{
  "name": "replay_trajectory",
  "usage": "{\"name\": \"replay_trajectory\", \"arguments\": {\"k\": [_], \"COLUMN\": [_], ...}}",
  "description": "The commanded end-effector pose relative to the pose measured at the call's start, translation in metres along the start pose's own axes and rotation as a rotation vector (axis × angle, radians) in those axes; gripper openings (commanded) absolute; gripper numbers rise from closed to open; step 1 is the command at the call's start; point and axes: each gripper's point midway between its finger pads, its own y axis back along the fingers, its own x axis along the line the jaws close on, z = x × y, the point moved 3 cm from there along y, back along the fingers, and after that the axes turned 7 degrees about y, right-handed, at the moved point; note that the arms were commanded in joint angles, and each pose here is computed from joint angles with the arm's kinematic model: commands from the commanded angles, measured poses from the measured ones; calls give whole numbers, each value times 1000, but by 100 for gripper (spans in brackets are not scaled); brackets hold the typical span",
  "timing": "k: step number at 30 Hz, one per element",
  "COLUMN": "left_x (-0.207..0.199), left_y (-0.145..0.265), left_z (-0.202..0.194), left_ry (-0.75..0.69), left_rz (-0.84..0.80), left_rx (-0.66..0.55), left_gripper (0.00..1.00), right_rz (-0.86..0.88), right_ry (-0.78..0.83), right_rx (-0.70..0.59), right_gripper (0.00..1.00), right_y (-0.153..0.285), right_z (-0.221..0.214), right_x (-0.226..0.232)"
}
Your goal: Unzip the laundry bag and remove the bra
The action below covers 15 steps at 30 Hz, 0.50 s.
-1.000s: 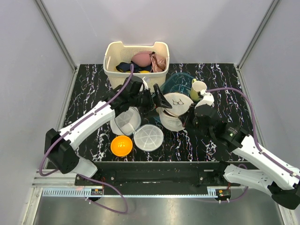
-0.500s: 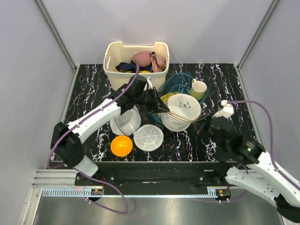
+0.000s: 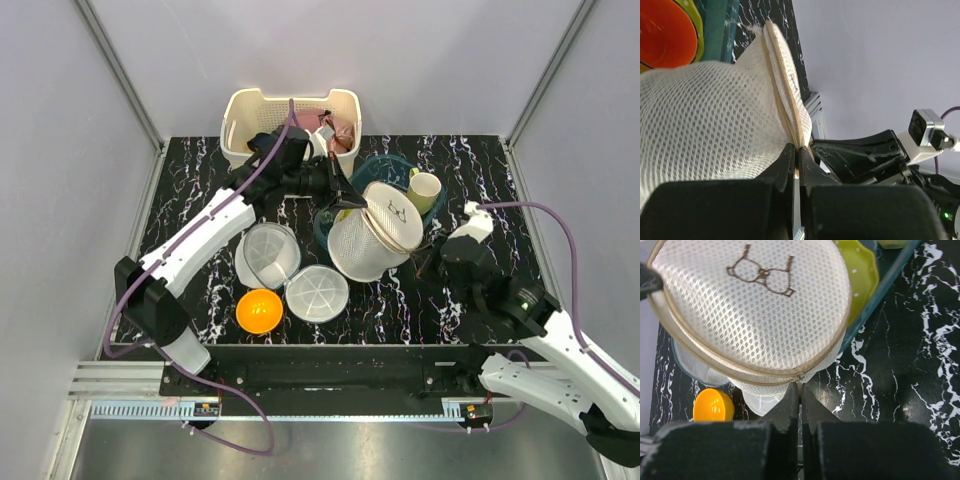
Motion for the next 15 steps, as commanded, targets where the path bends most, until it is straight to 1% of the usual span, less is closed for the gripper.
{"name": "replay_trajectory", "arguments": {"k": [1,2,3,5,6,7,8,9,10,12,13,14,15], "left_x": [-4,1,8,11,8,7,6,4,-1,9,0,-3,9], "left_y": [-6,-10,-16,-17,-14,-12,-8,-4,5,13,27,30,29], "left_z": [17,17,17,16,15,15,16,16,15,13,7,8,0], "left_ry": [-59,-49,-42,-59,-66,-75,-84,-92,-105,-76,-63,-64,-40], "left_rz": [1,19,37,51,48,47,53,58,56,109,84,66,84], "left_rx": [-12,5,21,26,20,15,-1,-14,-33,-82,-113,-144,-134], "left_gripper": [0,0,2,10,17,27,58,70,76,88,92,93,95], "right_rz": [114,120,125,132,129,122,114,112,105,101,100,102,99], "right_ry": [0,-2,0,-15,-28,-36,-38,-46,-47,-48,-50,-51,-56], "right_rx": [-44,-46,-40,-45,-45,-50,-48,-51,-50,-41,-34,-29,-27], "right_gripper": [0,0,0,0,0,0,0,0,0,0,0,0,0], "right_y": [-3,-4,-7,-7,-7,-7,-7,-7,-7,-7,-8,-8,-9], "right_z": [24,25,25,27,26,26,23,21,19,16,14,12,11], "right_x": [33,35,39,42,41,39,36,33,30,28,28,28,27]}}
